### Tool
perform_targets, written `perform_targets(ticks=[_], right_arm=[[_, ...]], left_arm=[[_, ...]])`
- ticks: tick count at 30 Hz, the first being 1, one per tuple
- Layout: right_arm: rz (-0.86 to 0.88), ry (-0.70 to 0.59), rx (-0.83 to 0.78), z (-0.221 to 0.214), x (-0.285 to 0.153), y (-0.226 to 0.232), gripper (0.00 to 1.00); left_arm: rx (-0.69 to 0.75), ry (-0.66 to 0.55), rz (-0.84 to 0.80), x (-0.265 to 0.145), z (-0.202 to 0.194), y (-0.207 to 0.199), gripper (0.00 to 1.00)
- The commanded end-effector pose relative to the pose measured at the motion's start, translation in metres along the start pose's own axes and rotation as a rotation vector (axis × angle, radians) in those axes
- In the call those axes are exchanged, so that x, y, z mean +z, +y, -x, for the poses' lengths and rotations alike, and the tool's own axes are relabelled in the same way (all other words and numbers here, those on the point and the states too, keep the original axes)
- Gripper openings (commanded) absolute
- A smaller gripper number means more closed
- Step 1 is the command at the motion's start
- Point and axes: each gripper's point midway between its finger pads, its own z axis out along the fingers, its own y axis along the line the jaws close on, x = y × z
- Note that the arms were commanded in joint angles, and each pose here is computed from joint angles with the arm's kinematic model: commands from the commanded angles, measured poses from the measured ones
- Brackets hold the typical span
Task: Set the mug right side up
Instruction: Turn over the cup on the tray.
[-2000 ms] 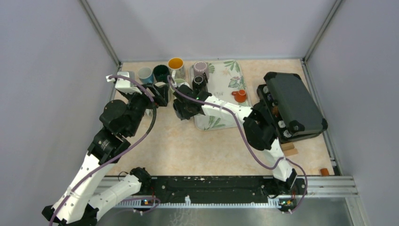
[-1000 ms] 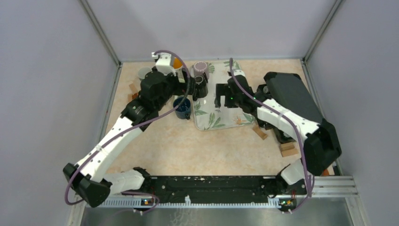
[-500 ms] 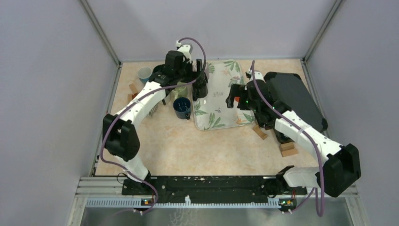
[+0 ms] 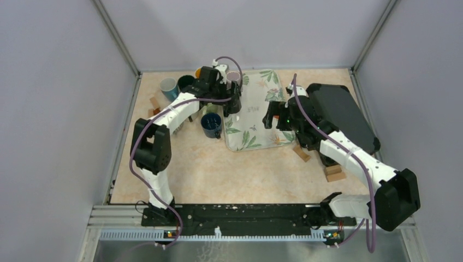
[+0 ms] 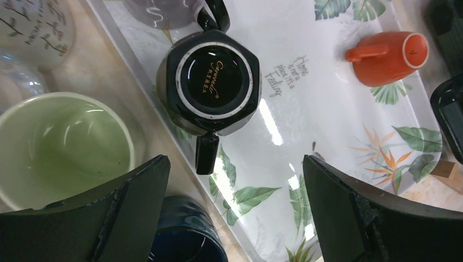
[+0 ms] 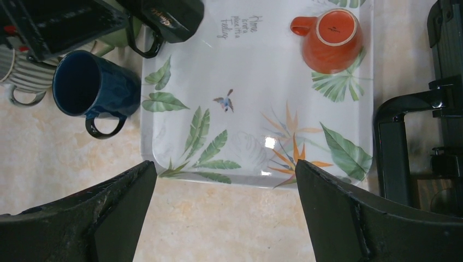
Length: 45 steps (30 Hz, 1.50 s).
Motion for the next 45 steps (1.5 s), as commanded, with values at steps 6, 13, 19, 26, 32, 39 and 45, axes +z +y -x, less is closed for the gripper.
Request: perform_targets(ticks=[6,13,19,26,32,39,45], right_arm=[[0.042,-0.072,0.016,0.018,-0.008,0.003,0.99],[0.043,-0.066,0.019,0.015,-0.006,0.001,0.99],[0.049,-0.059,0.022,0.012,-0.005,0.001,0.99],[0.054,-0.050,0.023,0.010,-0.003,0.001,0.99],[0.062,-0.040,0.026,0.007,-0.002,0.002,0.99],[0.075,-0.031,0.039,0.001,0.001,0.003,0.99],[0.102,-0.030,0.066,-0.004,0.003,0.006,0.99]], left_arm=[[0.016,0.007,-0.009,0.026,-0.004,-0.003,0.91],[0.021,0.038,0.029,0.043,-0.012,0.005,0.70],[0.035,0.058,0.049,0.053,-0.019,0.008,0.57],[0.057,0.073,0.064,0.061,-0.024,0.004,0.46],[0.075,0.073,0.108,0.065,-0.022,0.007,0.37],[0.077,0.076,0.120,0.070,-0.021,0.004,0.24],[0.070,0.069,0.098,0.066,-0.019,-0.007,0.05]])
